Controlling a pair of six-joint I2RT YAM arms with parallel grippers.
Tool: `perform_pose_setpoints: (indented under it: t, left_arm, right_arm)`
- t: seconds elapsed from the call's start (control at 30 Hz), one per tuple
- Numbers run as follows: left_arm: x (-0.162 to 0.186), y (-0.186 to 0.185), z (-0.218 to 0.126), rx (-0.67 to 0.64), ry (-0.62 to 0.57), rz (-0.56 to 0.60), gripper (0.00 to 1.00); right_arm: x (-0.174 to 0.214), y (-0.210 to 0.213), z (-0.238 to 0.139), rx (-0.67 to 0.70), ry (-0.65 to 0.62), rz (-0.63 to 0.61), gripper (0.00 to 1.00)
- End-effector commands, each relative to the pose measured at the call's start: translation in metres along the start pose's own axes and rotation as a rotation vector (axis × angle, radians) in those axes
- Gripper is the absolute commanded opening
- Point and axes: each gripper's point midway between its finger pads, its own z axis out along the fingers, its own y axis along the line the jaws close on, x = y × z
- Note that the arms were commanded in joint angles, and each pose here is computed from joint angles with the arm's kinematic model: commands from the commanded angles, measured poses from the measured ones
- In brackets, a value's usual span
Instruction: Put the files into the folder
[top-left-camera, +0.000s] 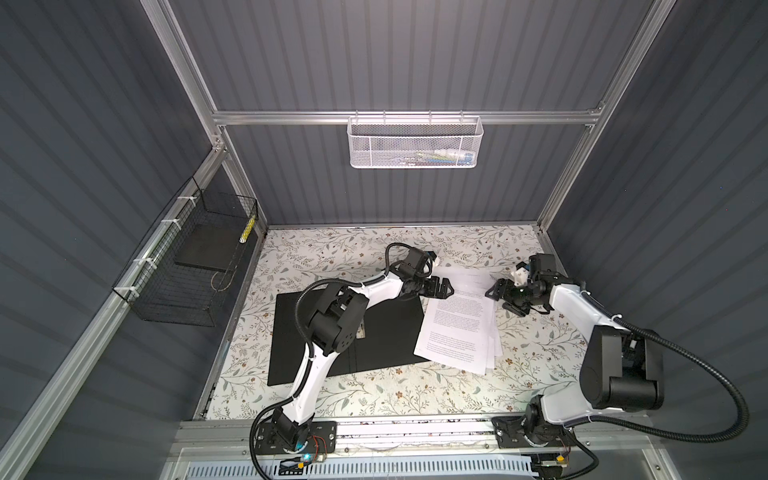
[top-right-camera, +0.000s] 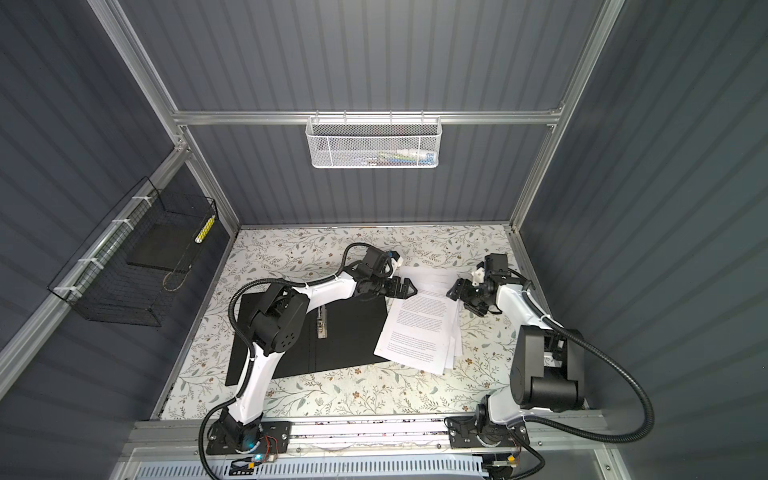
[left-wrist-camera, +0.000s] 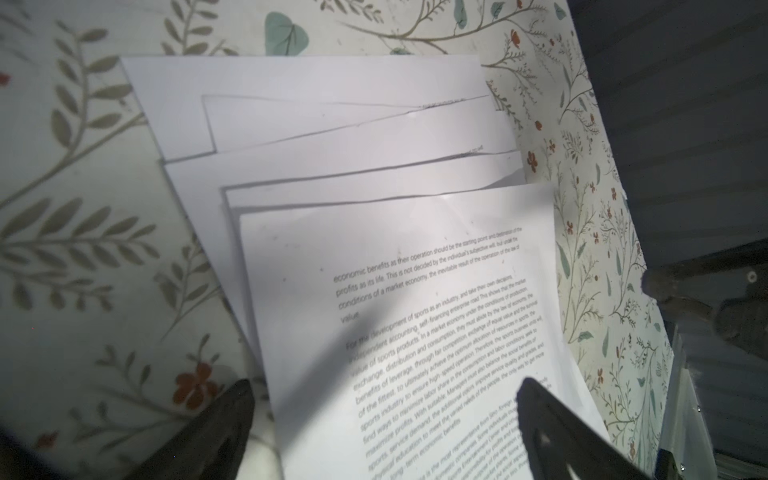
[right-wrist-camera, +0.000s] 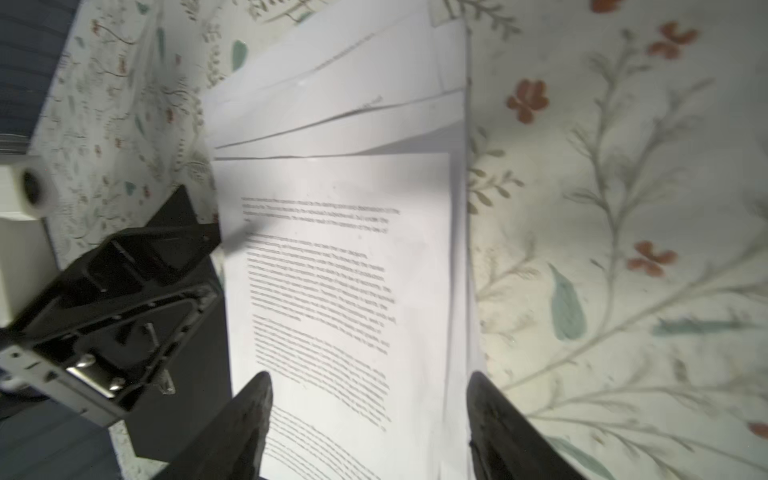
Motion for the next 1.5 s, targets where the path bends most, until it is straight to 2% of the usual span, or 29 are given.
perform_pose_setpoints:
  t: [0.0, 0.27, 0.37, 0.7, 0.77, 1.03, 1.13, 1.27, 1.47]
  left_arm:
    - [0.006, 0.004, -0.022, -0.08, 0.017, -0.04, 0.99]
    - [0.033, -0.012, 0.002, -0.024, 0.103, -0.036, 0.99]
    - [0.04, -0.012, 0.008, -0.02, 0.119, -0.04, 0.99]
    - [0.059, 0.004, 0.013, -0.073, 0.169, -0.047, 0.99]
    - [0.062, 0.012, 0.014, -0.111, 0.167, -0.048, 0.99]
    - [0.048, 0.007, 0.011, -0.107, 0.138, -0.026, 0.99]
    - [0.046, 0.009, 0.009, -0.115, 0.131, -0.023, 0.99]
    - [0.049, 0.012, 0.011, -0.123, 0.141, -0.023, 1.0]
    - [0.066, 0.021, 0.012, -0.137, 0.171, -0.042, 0.99]
  right_arm:
    - [0.031, -0.032, -0.006, 0.156, 0.074, 0.02, 0.75]
    - [0.067, -0.03, 0.013, 0.096, 0.156, 0.051, 0.75]
    - [0.074, -0.02, 0.022, 0.034, 0.183, 0.055, 0.75]
    - [0.093, -0.028, 0.046, 0.119, 0.327, 0.024, 0.73]
    - [0.088, -0.033, 0.043, 0.175, 0.308, -0.001, 0.73]
    - [0.063, -0.032, 0.016, 0.25, 0.212, -0.055, 0.75]
    - [0.059, -0.03, 0.017, 0.236, 0.19, -0.066, 0.75]
    - [0.067, -0.018, 0.035, 0.127, 0.225, -0.043, 0.75]
    - [0.085, -0.028, 0.049, 0.137, 0.294, -0.011, 0.73]
